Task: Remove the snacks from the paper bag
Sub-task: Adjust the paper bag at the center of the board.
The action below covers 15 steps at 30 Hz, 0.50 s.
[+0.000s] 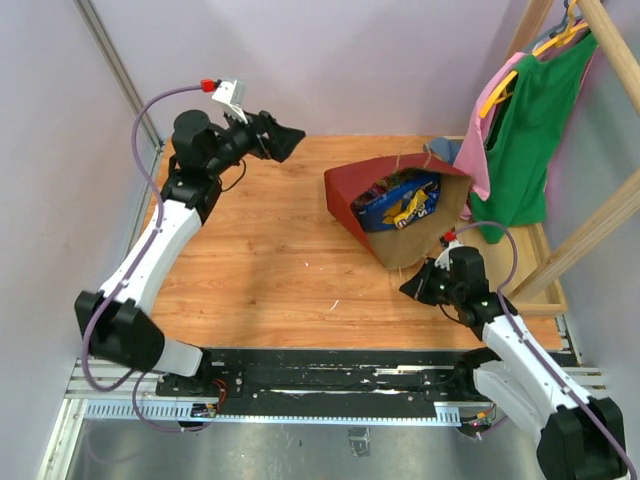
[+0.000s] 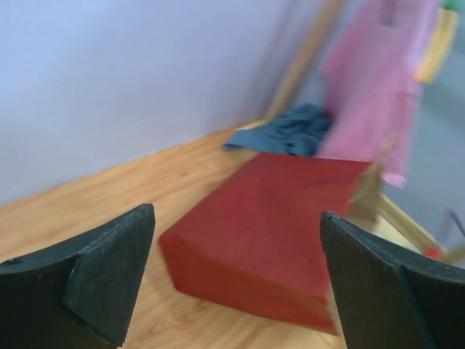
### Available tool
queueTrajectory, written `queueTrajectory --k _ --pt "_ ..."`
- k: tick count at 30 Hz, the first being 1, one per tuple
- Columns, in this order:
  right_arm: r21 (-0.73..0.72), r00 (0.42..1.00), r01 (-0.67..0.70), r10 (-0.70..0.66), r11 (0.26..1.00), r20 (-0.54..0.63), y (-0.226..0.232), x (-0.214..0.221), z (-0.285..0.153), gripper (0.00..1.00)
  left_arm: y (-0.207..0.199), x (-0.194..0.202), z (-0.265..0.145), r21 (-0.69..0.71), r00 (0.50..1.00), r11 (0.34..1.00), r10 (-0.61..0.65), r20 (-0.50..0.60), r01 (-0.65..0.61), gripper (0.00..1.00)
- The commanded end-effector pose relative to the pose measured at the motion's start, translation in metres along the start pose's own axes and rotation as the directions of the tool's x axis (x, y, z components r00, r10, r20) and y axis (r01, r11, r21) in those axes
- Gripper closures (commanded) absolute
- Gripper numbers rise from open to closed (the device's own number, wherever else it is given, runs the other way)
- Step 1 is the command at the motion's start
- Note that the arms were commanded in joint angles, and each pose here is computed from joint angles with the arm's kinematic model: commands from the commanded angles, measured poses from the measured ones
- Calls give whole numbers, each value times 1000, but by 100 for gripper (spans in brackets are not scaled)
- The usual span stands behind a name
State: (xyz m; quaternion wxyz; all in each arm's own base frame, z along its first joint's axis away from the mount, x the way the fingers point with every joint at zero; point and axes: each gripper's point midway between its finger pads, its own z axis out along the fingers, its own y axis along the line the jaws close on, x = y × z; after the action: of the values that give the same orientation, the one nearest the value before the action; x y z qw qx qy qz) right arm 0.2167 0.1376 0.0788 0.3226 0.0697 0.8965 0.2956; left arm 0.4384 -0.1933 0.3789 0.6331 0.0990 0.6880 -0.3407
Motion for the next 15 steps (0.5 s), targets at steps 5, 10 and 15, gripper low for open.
queueTrajectory --k 5,10,15 --pt "71 1000 -10 11 997 -16 -19 17 2 99 -93 58 -58 482 930 857 310 -196 -184 0" --pt "107 993 -31 43 994 -106 -25 15 36 99 -110 83 -71 583 920 790 350 -178 -188 0" --pt "131 994 12 2 991 -107 -10 -1 61 99 -125 85 -75 678 926 710 358 -118 -188 0"
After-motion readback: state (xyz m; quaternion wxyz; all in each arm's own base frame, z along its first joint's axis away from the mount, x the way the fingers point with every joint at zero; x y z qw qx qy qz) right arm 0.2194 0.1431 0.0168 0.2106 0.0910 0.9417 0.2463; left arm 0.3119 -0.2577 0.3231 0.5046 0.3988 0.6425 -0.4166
